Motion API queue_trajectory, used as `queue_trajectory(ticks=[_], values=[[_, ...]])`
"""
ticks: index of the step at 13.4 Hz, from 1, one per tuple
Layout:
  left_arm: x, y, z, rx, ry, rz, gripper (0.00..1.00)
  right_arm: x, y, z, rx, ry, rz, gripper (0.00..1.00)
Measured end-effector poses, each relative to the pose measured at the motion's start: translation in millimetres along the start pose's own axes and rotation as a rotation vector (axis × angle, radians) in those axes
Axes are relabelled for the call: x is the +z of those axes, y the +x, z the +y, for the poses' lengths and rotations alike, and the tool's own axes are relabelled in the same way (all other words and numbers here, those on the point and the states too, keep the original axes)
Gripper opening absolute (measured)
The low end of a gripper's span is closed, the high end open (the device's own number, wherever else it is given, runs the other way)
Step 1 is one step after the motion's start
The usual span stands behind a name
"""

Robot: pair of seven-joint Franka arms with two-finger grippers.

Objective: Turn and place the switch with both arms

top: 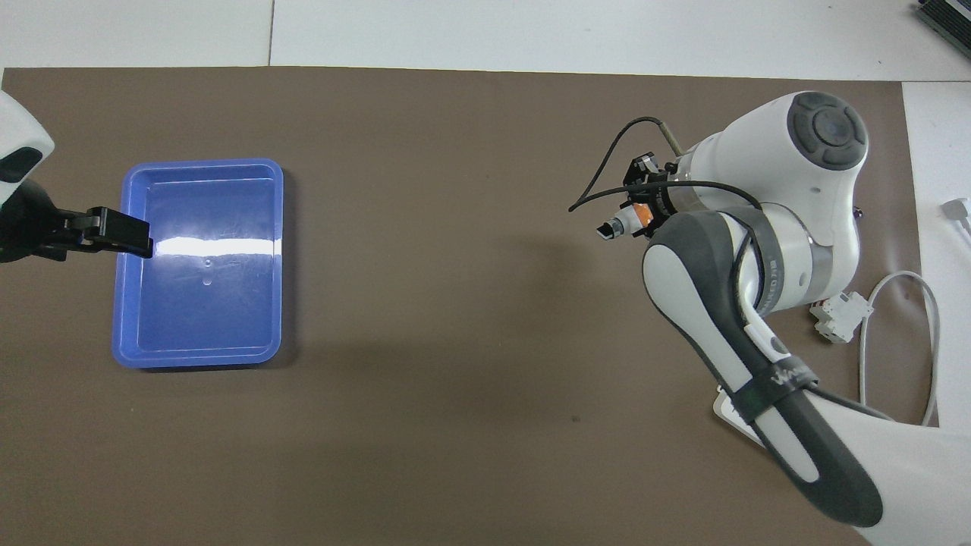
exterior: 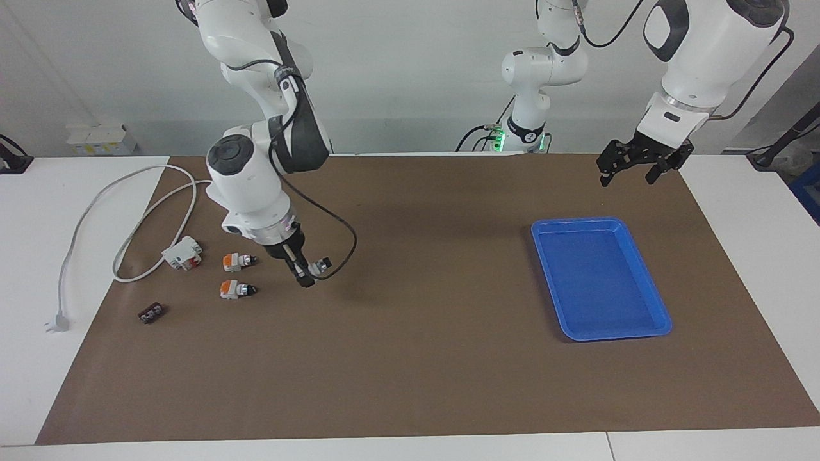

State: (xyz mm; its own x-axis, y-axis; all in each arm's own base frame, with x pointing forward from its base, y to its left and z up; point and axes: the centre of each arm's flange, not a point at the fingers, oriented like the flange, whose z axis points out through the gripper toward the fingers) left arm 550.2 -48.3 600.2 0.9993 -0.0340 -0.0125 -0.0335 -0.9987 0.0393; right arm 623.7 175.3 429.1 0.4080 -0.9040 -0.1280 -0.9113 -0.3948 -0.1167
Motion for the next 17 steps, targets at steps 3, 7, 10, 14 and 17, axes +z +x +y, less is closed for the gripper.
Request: queue_trajectory(ticks=[3, 7, 10, 14, 17], values=[[13, -4, 13, -0.016, -0.131, 0.022, 1.0, -5, -65, -4, 0.035, 0.016, -0.143, 0.41], [28, -9, 36, -0.064, -0.373, 0.083, 0.93, -32, -118, -3, 0.069, 0.065, -0.319, 0.41], [40, -22, 74, -0.006, -0.509, 0.113, 0.78, -66, -138, 0, 0.113, 0.116, -0.446, 0.41], [34, -41, 138, 0.054, -0.665, 0.103, 0.63, -91, -145, 1, 0.228, 0.14, -0.565, 0.41], [28, -46, 154, 0.043, -0.757, 0.096, 0.49, -92, -162, -2, 0.34, 0.139, -0.575, 0.41]])
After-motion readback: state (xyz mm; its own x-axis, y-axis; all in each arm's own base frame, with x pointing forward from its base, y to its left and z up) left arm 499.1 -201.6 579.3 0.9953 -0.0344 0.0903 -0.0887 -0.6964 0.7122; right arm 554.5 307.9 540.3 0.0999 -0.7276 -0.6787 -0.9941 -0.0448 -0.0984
